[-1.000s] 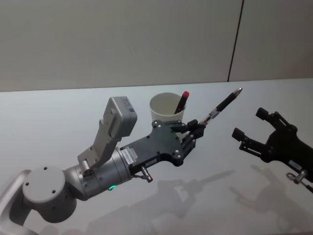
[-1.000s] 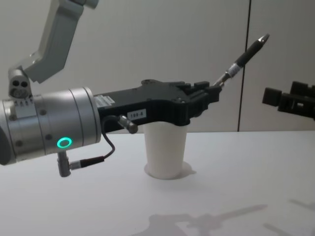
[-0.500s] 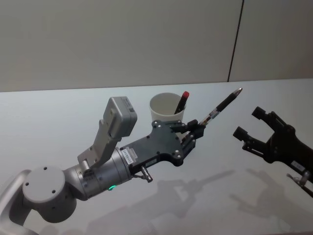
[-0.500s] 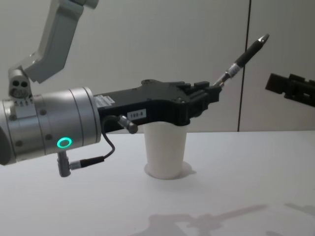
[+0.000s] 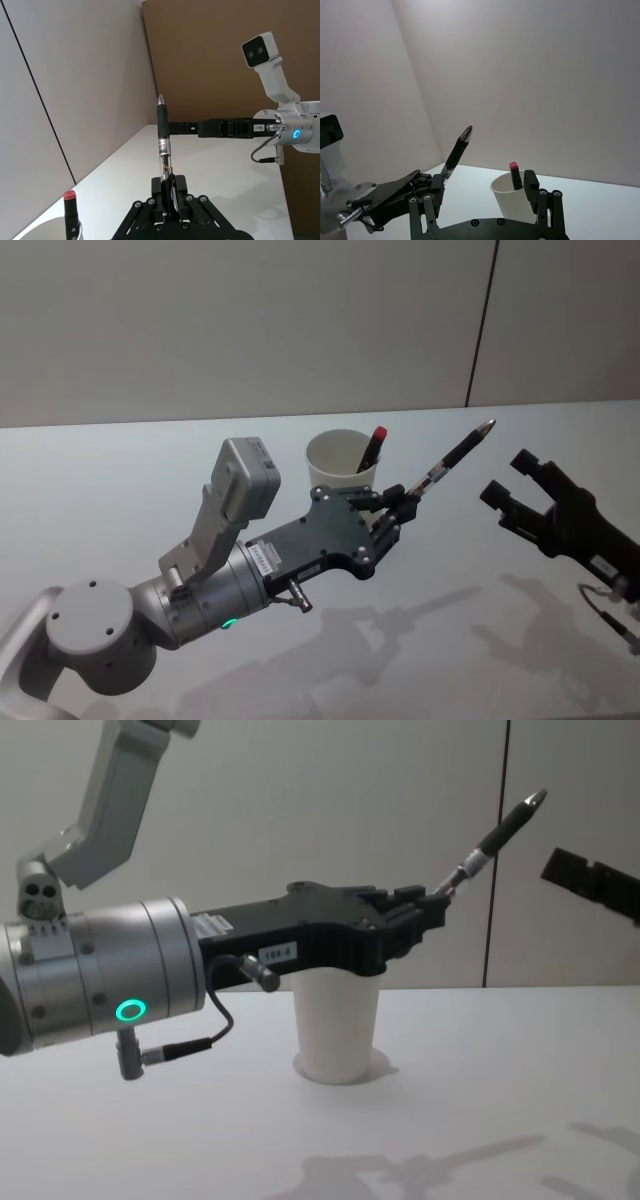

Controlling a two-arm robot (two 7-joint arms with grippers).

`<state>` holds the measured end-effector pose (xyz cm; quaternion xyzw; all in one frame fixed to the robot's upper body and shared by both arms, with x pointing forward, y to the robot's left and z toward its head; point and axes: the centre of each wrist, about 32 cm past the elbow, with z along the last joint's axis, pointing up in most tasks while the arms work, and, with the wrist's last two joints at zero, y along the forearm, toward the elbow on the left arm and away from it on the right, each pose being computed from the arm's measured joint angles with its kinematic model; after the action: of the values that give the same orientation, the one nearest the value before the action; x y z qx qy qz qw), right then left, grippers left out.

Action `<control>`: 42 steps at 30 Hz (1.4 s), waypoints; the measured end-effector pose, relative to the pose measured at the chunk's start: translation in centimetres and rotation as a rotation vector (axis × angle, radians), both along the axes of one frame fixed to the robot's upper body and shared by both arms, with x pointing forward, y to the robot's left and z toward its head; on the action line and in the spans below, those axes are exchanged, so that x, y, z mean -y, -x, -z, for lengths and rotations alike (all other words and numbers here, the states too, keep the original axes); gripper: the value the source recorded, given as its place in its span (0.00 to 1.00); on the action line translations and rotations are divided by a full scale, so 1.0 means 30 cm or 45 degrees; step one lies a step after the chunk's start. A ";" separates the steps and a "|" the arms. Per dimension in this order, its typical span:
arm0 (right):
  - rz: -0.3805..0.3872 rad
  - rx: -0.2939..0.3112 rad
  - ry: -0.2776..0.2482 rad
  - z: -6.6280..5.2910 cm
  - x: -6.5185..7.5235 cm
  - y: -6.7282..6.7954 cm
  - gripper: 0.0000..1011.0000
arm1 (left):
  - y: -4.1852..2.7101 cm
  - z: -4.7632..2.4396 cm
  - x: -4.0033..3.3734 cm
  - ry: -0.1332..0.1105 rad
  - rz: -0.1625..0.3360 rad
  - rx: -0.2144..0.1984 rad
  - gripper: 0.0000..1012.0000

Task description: Place the pen into the pen holder.

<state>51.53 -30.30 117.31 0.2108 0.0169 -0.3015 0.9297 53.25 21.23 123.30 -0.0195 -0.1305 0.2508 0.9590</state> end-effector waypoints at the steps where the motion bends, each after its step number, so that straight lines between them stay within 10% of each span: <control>1: -0.008 -0.008 -0.015 0.004 -0.005 -0.007 0.99 | 0.000 0.000 0.000 0.000 0.000 0.000 0.17; 42: -0.239 -0.055 -0.189 0.046 -0.152 -0.121 0.99 | 0.000 0.000 0.000 0.000 0.000 0.000 0.17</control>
<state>55.15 -25.75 115.92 0.2701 0.0787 -0.2156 0.9351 53.25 21.22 123.30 -0.0195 -0.1305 0.2508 0.9590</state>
